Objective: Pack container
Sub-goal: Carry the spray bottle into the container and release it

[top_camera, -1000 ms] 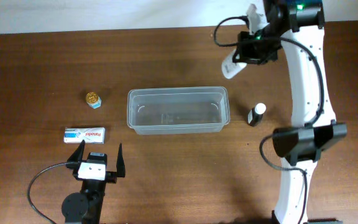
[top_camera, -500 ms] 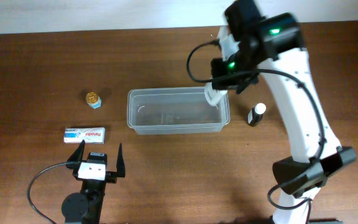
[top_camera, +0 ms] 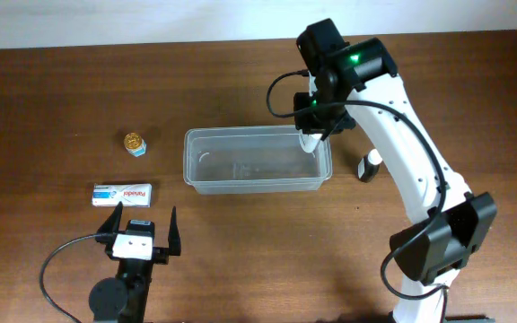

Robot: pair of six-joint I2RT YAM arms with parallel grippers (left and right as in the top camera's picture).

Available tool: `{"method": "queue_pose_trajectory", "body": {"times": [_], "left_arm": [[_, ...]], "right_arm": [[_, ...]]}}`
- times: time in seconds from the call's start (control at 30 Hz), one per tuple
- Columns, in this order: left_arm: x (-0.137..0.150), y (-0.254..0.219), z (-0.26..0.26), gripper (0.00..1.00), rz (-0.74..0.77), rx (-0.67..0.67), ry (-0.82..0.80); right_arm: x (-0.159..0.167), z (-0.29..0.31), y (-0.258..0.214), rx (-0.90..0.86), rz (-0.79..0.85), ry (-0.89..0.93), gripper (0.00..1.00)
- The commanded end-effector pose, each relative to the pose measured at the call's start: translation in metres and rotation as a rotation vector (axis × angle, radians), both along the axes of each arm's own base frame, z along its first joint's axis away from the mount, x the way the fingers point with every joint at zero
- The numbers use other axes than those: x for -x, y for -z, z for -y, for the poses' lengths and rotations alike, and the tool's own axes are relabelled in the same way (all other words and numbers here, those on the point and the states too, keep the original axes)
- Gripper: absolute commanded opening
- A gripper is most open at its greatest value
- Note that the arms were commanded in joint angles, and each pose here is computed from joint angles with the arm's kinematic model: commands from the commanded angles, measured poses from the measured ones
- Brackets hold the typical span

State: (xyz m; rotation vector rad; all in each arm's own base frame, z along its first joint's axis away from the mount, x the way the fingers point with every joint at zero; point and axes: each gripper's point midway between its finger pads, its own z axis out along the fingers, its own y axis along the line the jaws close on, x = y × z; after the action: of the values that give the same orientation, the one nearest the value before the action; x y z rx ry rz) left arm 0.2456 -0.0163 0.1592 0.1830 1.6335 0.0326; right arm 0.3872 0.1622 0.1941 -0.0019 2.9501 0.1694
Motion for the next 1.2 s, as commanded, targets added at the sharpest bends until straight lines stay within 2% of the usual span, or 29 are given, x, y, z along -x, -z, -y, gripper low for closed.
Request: {"method": "queue_pose_trajectory", "body": {"times": [0.0, 0.53, 1.17], "left_arm": [[0.000, 0.001, -0.001, 0.99, 0.001, -0.013, -0.004], [0.000, 0.001, -0.001, 0.99, 0.001, -0.013, -0.004], [0.000, 0.001, -0.001, 0.99, 0.001, -0.013, -0.004]], "right_arm": [[-0.003, 0.004, 0.009, 0.042, 0.012, 0.053, 0.20], [-0.006, 0.006, 0.068, 0.048, -0.020, 0.175, 0.20], [-0.012, 0.003, 0.105, 0.066, -0.057, 0.172, 0.20]]}}
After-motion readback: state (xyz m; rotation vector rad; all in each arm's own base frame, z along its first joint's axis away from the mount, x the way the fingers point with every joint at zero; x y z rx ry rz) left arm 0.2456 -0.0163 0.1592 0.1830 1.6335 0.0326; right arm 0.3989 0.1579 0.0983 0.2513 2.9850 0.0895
